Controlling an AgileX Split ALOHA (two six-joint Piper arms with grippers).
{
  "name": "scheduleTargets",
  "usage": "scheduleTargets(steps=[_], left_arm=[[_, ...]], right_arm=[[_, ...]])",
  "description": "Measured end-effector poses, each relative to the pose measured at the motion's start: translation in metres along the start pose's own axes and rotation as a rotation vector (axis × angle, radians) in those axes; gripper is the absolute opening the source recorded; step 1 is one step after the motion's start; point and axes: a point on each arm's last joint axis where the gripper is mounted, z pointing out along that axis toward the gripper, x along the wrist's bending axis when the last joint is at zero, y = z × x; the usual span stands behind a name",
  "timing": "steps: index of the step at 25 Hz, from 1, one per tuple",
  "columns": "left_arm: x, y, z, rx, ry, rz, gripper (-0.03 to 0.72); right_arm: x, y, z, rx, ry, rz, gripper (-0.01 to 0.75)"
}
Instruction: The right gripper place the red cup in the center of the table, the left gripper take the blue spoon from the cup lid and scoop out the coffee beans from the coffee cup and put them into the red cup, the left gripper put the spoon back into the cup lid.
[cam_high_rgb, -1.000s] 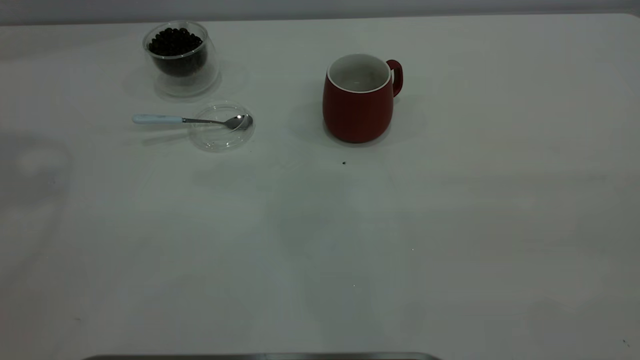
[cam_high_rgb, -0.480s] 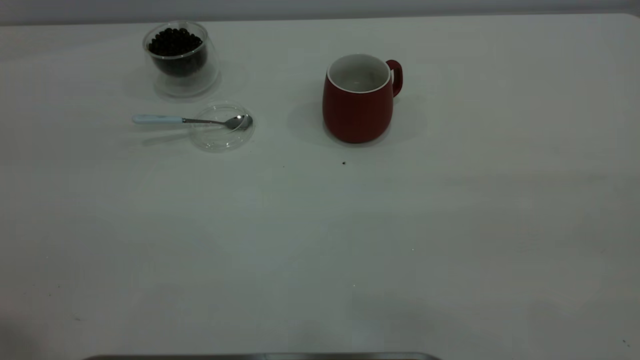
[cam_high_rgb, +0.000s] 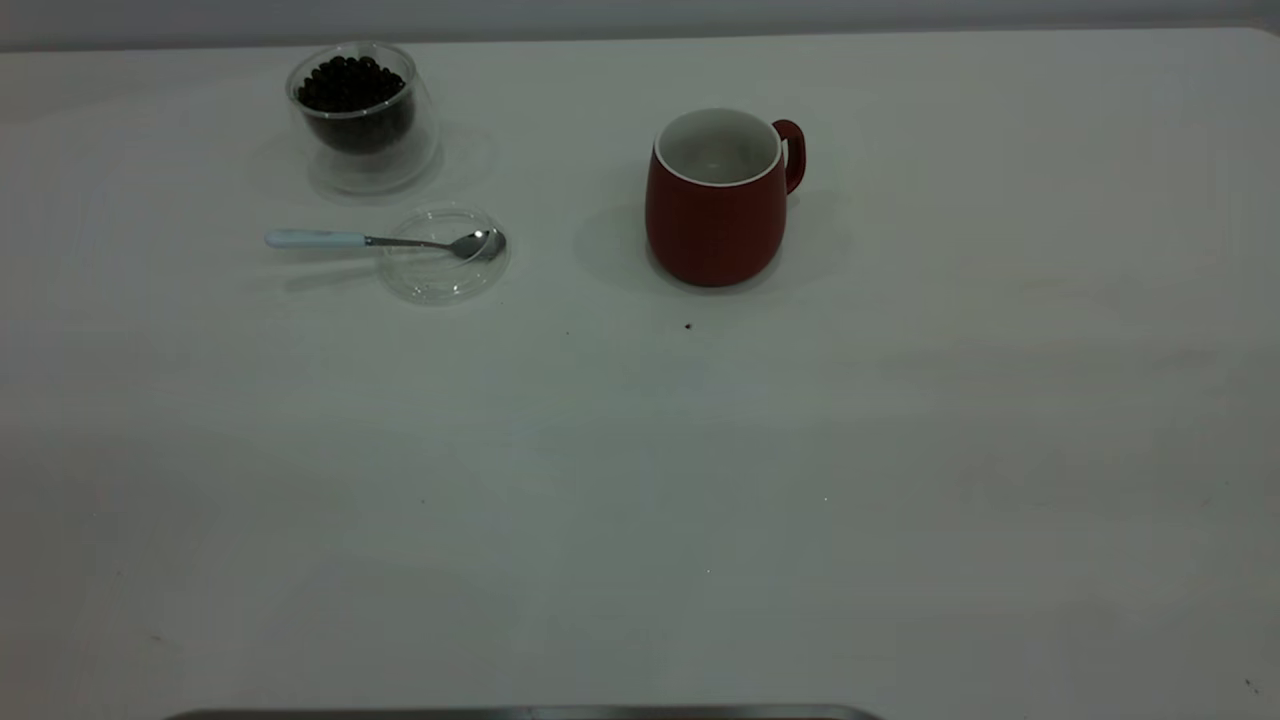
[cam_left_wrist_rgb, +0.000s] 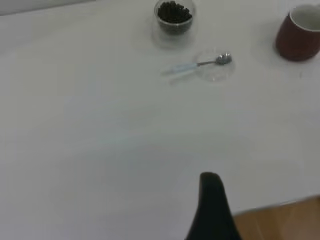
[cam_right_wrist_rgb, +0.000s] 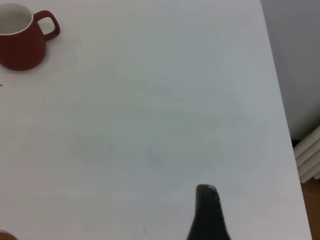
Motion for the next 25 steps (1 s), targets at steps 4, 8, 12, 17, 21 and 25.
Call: scheduleTargets(steps=[4, 8, 12, 17, 21, 25], left_arm=[[0.000, -0.011, 0.014, 0.044, -0.001, -0.036, 0.595], [0.000, -0.023, 0.034, 0.118, -0.002, -0.044, 0.595], [0.000, -0.024, 0.036, 0.119, -0.002, -0.044, 0.595], [0.000, -0.024, 0.036, 0.116, -0.002, -0.044, 0.594], [0.000, -0.024, 0.035, 0.113, -0.002, -0.044, 0.594], [-0.001, -0.027, 0.032, 0.075, 0.045, -0.079, 0.594]], right_arm=[[0.000, 0.000, 0.000, 0.000, 0.000, 0.000, 0.590], [0.000, 0.000, 0.000, 0.000, 0.000, 0.000, 0.590], [0.000, 0.000, 0.000, 0.000, 0.000, 0.000, 0.590], [0.000, 0.000, 0.000, 0.000, 0.000, 0.000, 0.590], [0.000, 0.000, 0.000, 0.000, 0.000, 0.001, 0.590], [0.000, 0.000, 0.000, 0.000, 0.000, 0.000, 0.590]])
